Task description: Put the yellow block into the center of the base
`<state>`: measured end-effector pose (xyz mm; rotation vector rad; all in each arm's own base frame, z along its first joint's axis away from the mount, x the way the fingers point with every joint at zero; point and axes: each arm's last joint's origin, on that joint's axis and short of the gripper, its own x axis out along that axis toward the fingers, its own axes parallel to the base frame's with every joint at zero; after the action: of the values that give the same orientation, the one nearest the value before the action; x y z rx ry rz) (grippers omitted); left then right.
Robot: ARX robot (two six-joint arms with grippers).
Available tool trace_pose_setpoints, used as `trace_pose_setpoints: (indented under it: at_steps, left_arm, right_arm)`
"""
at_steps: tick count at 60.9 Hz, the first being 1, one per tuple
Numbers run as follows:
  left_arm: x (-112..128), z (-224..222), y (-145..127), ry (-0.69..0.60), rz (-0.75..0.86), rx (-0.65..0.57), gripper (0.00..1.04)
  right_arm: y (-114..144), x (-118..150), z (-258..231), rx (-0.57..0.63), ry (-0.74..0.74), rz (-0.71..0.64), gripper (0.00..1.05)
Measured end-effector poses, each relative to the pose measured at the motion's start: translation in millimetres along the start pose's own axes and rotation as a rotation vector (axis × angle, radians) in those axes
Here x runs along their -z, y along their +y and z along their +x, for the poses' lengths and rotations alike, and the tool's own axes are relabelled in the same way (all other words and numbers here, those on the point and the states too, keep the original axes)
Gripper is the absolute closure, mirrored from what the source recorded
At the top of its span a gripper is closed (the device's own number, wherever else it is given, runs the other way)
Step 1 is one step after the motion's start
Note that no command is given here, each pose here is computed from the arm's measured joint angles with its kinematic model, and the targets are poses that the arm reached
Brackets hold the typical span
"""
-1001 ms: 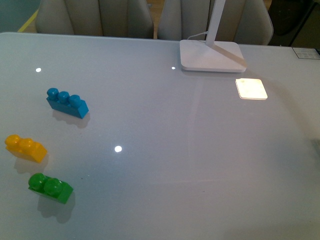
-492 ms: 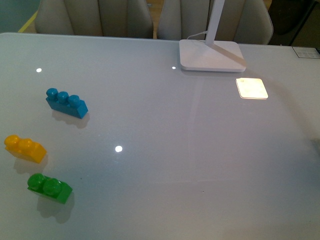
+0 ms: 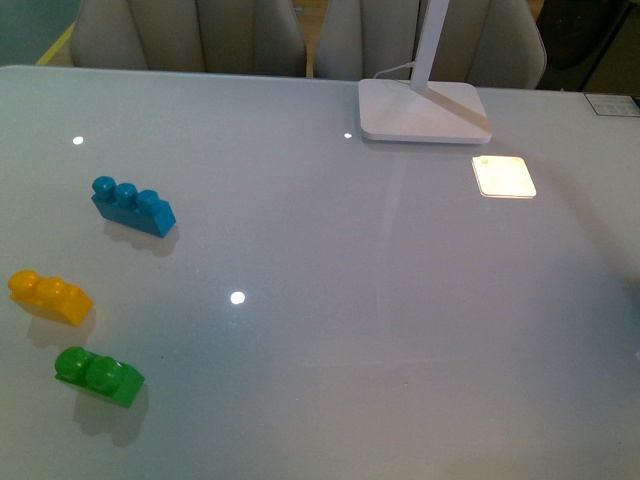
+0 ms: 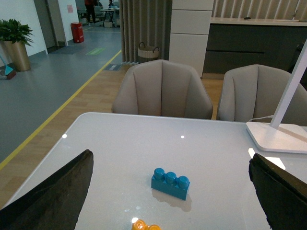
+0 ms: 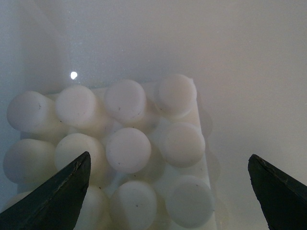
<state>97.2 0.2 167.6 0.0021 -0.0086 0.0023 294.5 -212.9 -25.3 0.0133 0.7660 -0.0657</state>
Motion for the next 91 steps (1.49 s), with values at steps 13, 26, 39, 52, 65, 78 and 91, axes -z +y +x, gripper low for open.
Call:
trace_pose_setpoints:
  at_steps: [13, 26, 39, 52, 65, 78, 91]
  left_arm:
    - [0.0, 0.0, 0.0, 0.0, 0.0, 0.0, 0.07]
    - [0.0, 0.0, 0.0, 0.0, 0.0, 0.0, 0.07]
    - [0.0, 0.0, 0.0, 0.0, 0.0, 0.0, 0.07]
    - [0.0, 0.0, 0.0, 0.0, 0.0, 0.0, 0.07]
    - [0.0, 0.0, 0.0, 0.0, 0.0, 0.0, 0.07]
    - [0.0, 0.0, 0.0, 0.0, 0.0, 0.0, 0.07]
    - [0.0, 0.0, 0.0, 0.0, 0.0, 0.0, 0.07]
  right_arm:
    - [16.1, 6.5, 11.8, 0.013, 0.025, -0.067, 0.09]
    - [70.9, 8.4, 19.4, -0.082, 0.047, -0.203, 0.09]
    - [144.0, -5.2, 29.0, -0.164, 0.102, -0.338, 0.09]
    - [202.4, -15.9, 34.7, -0.221, 0.162, -0.448, 0.09]
    - [248.4, -23.6, 38.3, -0.221, 0.234, -0.488, 0.09]
    - [299.7, -28.1, 38.4, -0.218, 0.271, -0.472, 0.09]
    - [376.9, -19.2, 36.1, -0.294, 0.308, -0.339, 0.09]
